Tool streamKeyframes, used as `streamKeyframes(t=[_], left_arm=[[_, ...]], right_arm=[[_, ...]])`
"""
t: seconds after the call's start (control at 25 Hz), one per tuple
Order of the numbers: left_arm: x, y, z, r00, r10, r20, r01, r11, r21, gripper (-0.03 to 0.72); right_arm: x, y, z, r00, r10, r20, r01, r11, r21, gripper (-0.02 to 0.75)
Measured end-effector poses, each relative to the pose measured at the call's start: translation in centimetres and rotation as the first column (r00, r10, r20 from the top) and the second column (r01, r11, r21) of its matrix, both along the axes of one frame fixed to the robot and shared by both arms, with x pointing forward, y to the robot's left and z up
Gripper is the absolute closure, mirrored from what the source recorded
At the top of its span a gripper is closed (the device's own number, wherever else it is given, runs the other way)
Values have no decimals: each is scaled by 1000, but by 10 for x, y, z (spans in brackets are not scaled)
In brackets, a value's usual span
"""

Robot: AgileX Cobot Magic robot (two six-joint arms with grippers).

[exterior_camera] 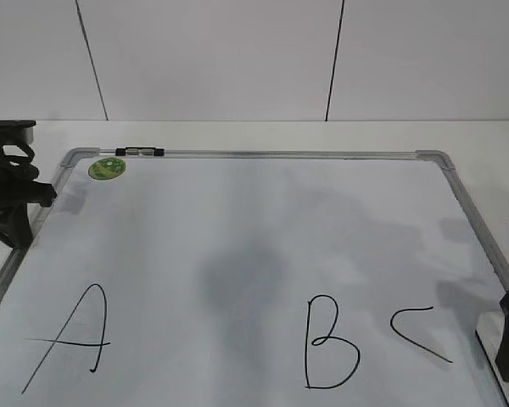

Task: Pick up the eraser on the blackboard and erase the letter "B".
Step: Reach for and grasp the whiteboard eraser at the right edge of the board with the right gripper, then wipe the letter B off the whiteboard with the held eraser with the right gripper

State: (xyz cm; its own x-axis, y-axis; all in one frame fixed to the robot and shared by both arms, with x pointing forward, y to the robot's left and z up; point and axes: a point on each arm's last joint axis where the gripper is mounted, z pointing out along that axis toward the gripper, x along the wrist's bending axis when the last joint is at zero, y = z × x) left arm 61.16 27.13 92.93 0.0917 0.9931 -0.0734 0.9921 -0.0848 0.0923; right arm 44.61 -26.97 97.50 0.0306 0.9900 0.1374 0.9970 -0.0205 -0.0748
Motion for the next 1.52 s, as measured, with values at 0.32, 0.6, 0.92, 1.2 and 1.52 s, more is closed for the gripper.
streamKeyframes(t=[0.32, 0.6, 0.92, 1.2, 1.52], left_arm=[[0, 0, 0, 1000, 0, -2, 0, 1000, 0, 664], [0, 0, 0, 1000, 0, -2, 0, 1000, 0, 664], [0, 0, 0, 1000, 0, -2, 0, 1000, 0, 664], [0, 0, 0, 1000, 0, -2, 0, 1000, 0, 664], [0, 0, 0, 1000, 0, -3, 0, 1000, 0, 664]], right_arm=[[2, -2, -1, 1000, -5, 12, 5, 1000, -28, 69], [6, -3, -6, 1000, -1, 13, 1, 999, -41, 69], [12, -3, -21, 999, -4, -35, 3, 999, -45, 70], [16, -3, -30, 998, -8, -64, 5, 999, -47, 73], [16, -2, -31, 998, -15, -67, 12, 999, -39, 170]])
